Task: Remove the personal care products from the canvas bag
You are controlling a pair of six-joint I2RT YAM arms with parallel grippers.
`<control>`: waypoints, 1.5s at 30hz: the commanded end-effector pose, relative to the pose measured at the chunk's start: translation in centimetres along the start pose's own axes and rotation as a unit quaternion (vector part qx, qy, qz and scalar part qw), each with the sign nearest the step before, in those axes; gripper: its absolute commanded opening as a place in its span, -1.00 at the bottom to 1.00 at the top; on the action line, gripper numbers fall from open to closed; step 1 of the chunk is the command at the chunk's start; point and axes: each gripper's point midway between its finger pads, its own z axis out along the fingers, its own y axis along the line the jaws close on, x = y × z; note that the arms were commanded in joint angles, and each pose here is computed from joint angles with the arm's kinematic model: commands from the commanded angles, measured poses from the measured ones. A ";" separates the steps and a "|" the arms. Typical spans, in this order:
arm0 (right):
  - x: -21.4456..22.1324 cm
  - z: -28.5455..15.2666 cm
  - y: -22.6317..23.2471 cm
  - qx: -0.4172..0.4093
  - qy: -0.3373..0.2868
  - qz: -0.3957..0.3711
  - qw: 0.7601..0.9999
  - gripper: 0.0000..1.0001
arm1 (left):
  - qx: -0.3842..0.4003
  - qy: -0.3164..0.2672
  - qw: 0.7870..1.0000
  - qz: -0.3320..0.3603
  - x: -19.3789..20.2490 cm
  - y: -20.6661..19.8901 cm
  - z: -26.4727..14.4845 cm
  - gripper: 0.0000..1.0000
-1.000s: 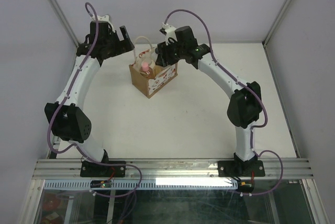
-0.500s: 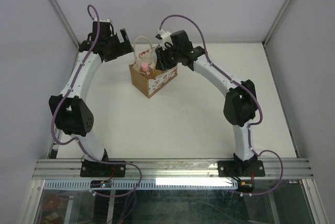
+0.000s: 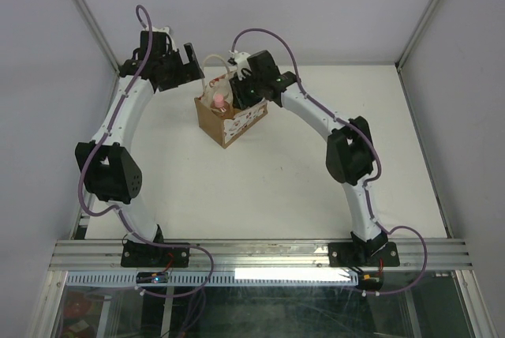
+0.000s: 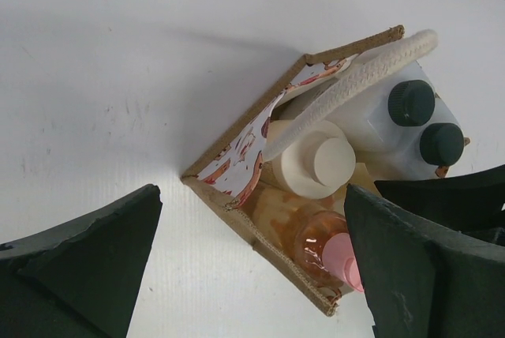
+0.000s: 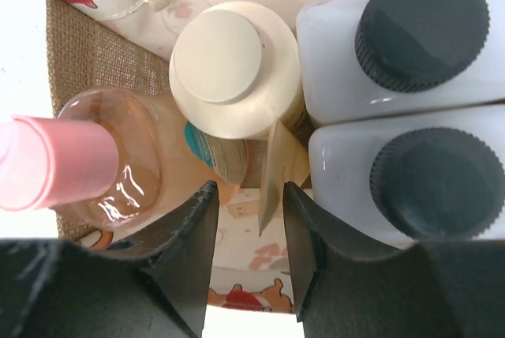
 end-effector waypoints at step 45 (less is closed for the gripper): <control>-12.1 -10.9 0.9 0.022 -0.169 -0.004 0.985 -1.00 | 0.042 -0.012 0.999 -0.004 -2.4 -0.8 0.9 0.98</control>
